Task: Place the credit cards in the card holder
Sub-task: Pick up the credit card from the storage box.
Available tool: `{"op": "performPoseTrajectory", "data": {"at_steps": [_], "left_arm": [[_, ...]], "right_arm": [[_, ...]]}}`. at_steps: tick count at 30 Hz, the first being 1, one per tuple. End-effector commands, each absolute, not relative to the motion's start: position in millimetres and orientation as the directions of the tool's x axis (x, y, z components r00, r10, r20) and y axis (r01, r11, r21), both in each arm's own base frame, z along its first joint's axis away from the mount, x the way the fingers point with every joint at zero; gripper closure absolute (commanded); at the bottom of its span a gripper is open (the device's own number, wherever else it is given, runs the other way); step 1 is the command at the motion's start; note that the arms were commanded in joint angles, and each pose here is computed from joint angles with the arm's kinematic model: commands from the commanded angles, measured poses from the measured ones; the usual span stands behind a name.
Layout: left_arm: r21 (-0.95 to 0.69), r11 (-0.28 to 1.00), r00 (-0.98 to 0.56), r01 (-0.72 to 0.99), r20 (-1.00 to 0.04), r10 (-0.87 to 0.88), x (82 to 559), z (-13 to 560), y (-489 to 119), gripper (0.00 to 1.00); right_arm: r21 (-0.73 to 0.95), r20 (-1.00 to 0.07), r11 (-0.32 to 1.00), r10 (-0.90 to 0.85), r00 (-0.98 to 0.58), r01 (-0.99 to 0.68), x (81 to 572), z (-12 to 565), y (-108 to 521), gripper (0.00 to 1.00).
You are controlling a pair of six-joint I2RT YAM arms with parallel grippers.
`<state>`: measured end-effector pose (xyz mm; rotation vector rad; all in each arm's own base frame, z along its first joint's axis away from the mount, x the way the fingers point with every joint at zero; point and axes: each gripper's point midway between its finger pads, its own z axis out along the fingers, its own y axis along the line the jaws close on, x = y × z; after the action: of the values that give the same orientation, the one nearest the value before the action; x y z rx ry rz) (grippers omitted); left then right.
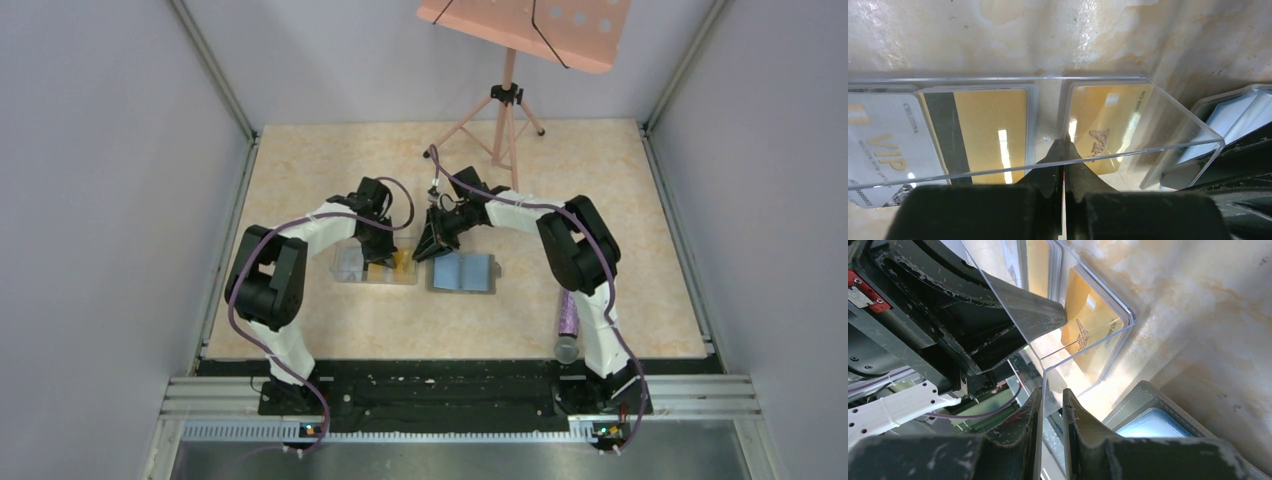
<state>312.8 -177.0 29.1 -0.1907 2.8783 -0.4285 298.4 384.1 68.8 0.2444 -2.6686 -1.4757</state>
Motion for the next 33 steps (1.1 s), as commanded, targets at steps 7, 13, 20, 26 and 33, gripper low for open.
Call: {"op": "performPoseTrajectory", "data": {"at_steps": [7, 13, 20, 26, 33], "left_arm": [[-0.364, 0.930, -0.944, -0.046, -0.289, -0.159, 328.5, 70.6, -197.1, 1.00], [-0.349, 0.937, -0.937, -0.032, -0.316, -0.149, 330.2, 81.8, -195.5, 1.00], [-0.303, 0.953, -0.960, -0.003, -0.265, -0.088, 321.2, 70.0, -197.6, 0.84], [-0.258, 0.966, -0.976, 0.032, -0.218, -0.026, 315.3, 57.9, -201.0, 0.78], [-0.170, 0.983, -0.980, 0.073, -0.196, 0.039, 312.0, 52.4, -197.1, 0.77]], "right_arm": [[0.854, -0.056, 0.498, -0.199, -0.978, -0.150, 302.6, 77.5, 395.2, 0.93], [0.851, -0.060, 0.502, -0.201, -0.978, -0.156, 302.8, 77.2, 394.8, 0.94], [0.851, -0.060, 0.501, -0.204, -0.977, -0.157, 302.9, 77.3, 394.6, 0.94], [0.852, -0.061, 0.499, -0.207, -0.976, -0.159, 302.5, 77.8, 394.6, 0.94], [0.852, -0.060, 0.498, -0.211, -0.976, -0.160, 301.4, 77.0, 394.1, 0.94]]}}
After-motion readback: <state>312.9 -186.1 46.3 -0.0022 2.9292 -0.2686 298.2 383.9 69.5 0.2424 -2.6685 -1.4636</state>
